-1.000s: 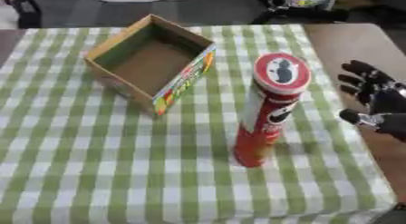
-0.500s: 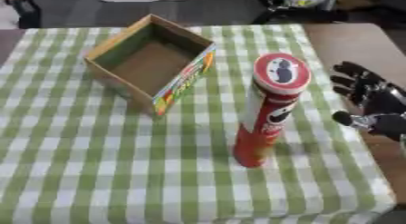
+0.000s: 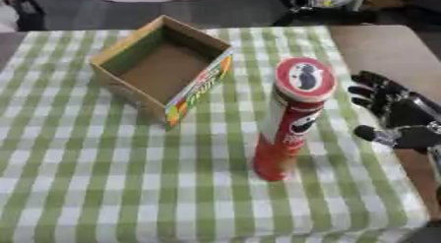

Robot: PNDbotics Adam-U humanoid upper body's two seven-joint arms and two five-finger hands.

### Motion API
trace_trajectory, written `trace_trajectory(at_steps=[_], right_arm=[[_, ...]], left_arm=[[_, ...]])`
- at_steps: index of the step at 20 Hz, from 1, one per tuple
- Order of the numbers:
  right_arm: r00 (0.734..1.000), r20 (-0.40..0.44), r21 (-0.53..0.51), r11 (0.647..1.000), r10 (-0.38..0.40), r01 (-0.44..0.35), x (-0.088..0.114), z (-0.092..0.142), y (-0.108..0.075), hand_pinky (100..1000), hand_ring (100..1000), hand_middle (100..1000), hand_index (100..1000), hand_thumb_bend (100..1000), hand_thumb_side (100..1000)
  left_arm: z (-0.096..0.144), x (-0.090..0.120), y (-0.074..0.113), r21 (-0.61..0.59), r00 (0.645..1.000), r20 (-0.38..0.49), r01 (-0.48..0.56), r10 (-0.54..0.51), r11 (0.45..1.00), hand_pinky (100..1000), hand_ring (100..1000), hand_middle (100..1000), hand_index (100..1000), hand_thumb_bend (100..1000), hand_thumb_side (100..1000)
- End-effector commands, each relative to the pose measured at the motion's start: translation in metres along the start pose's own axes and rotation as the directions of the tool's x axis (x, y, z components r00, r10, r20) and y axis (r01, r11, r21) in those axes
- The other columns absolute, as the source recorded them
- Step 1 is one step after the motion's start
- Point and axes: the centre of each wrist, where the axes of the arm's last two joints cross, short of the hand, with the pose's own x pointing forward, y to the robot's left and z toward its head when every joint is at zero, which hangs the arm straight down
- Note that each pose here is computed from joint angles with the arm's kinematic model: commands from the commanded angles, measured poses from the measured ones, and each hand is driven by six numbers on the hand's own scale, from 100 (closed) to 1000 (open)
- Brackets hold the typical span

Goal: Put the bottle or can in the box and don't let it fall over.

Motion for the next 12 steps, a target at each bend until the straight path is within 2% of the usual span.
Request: trace_trajectory(at_steps=[1,12], right_arm=[[0.999,0.023,0.036,0.999,0.023,-0.024,0.012,-0.004,-0.003,1000,1000,1000,1000,614,100],[1.0,0.024,0.114,0.993,0.012,-0.015,0.013,-0.018,0.008,1000,1000,1000,1000,591,100]], left_arm=[[-0.005,0.009,0.003,-0.01,0.999,0.026,0.022,-0.022,1.0,1000,1000,1000,795,198,761],[-0.006,0.009,0.002,-0.016,1.0,0.024,0.018,-0.017,1.0,1000,1000,1000,795,198,762]])
